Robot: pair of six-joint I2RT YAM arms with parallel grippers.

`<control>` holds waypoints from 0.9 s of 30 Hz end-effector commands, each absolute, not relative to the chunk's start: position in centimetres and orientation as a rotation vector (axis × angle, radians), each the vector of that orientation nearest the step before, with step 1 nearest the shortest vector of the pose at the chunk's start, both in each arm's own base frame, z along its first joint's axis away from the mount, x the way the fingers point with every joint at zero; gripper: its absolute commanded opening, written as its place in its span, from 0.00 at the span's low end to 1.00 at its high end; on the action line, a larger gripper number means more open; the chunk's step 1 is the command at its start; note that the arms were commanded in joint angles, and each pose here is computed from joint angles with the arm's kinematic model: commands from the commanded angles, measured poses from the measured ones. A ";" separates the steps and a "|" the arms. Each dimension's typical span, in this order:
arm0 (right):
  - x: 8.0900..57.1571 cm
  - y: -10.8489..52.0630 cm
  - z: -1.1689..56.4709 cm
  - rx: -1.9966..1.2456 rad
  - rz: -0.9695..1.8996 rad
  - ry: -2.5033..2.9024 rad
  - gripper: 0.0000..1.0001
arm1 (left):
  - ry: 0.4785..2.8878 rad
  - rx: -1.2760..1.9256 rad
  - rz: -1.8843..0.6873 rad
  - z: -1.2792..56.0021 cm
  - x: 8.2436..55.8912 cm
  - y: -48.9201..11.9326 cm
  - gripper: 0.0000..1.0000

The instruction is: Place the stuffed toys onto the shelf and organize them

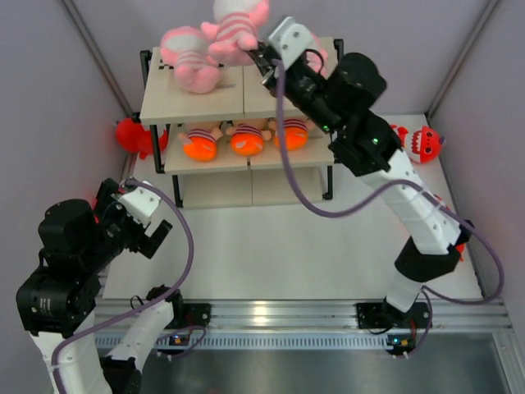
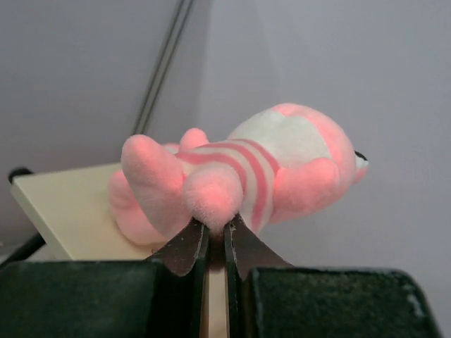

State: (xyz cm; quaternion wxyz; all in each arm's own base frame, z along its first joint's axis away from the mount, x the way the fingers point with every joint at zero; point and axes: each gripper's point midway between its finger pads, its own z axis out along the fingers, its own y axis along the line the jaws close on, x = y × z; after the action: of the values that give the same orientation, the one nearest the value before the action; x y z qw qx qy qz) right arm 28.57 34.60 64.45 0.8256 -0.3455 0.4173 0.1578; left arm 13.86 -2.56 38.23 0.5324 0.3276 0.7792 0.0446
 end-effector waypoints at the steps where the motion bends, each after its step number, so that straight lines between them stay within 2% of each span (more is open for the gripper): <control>1: 31.5 34.9 63.7 -0.793 0.288 0.859 0.00 | 1.911 0.789 0.057 36.7 13.4 -2.9 0.98; 6: 35.2 34.8 61.1 -0.810 0.257 0.940 0.00 | 1.915 0.793 0.051 36.4 13.3 -3.0 0.98; 15: 33.9 36.9 57.0 -0.962 0.432 1.000 0.00 | 1.914 0.794 0.045 36.3 13.1 -3.1 0.98; 25: 35.2 34.3 56.5 -0.892 0.478 1.075 0.00 | 1.907 0.805 0.032 36.2 13.0 -3.3 0.98; 27: 35.3 34.4 56.1 -0.895 0.484 1.086 0.08 | 1.910 0.804 0.030 36.1 13.0 -3.4 0.98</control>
State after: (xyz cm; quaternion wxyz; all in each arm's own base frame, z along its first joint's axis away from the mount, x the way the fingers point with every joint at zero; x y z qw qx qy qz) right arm 37.22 35.60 53.19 0.7175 -0.4183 0.5192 0.2014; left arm 13.73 -3.15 36.94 0.5219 0.3331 0.7849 0.0245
